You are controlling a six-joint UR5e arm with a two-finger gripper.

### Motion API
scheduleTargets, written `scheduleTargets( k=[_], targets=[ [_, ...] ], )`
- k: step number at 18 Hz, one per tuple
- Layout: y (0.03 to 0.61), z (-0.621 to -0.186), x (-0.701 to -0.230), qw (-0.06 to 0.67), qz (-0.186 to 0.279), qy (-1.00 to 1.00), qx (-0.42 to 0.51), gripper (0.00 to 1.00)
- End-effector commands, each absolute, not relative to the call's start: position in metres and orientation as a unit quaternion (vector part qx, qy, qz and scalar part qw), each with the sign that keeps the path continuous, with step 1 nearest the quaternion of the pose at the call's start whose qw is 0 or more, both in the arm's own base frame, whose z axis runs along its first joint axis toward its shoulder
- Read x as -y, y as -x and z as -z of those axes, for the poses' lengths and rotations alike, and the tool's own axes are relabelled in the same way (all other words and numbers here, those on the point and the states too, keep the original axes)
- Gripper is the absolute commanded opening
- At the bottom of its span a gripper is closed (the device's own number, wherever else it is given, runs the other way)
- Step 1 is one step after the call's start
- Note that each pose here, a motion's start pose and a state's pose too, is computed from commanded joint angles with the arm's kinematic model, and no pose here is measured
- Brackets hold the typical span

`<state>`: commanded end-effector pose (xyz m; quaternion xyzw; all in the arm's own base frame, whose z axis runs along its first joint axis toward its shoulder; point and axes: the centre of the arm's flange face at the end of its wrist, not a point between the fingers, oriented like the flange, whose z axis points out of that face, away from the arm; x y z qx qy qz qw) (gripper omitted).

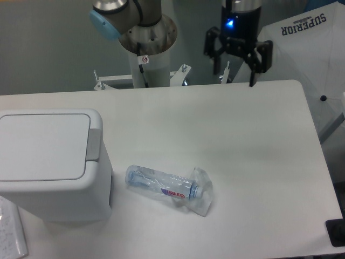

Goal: Open the trash can
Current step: 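Move the open gripper across the table toward the white trash can, then lower the gripper onto the lid edge of the white trash can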

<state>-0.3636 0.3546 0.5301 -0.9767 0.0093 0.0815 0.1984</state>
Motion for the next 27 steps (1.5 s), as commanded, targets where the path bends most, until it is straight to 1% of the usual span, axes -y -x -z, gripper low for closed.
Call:
scheduleTargets(
  k=[3, 5, 8, 12, 16, 19, 21, 27],
  targets=[
    [0.356, -0.536, -0.371, 0.229, -0.085, 0.966, 0.080, 1.00],
    [0.347, -0.535, -0.389, 0.245, -0.079, 0.959, 0.117, 1.00],
    [0.336, -0.530, -0.412, 0.250, -0.057, 0.954, 0.153, 1.00],
    [0.329, -0.528, -0.423, 0.257, -0.034, 0.942, 0.211, 1.00],
    [0.317, -0.514, -0.453, 0.276, 0.016, 0.925, 0.259, 1.00],
    [0.317, -0.514, -0.463, 0.295, 0.036, 0.899, 0.321, 1.00],
    [0.307, -0.510, -0.475, 0.300, 0.057, 0.892, 0.334, 1.00],
    [0.283, -0.488, -0.497, 0.281, 0.078, 0.902, 0.318, 1.00]
  ],
)
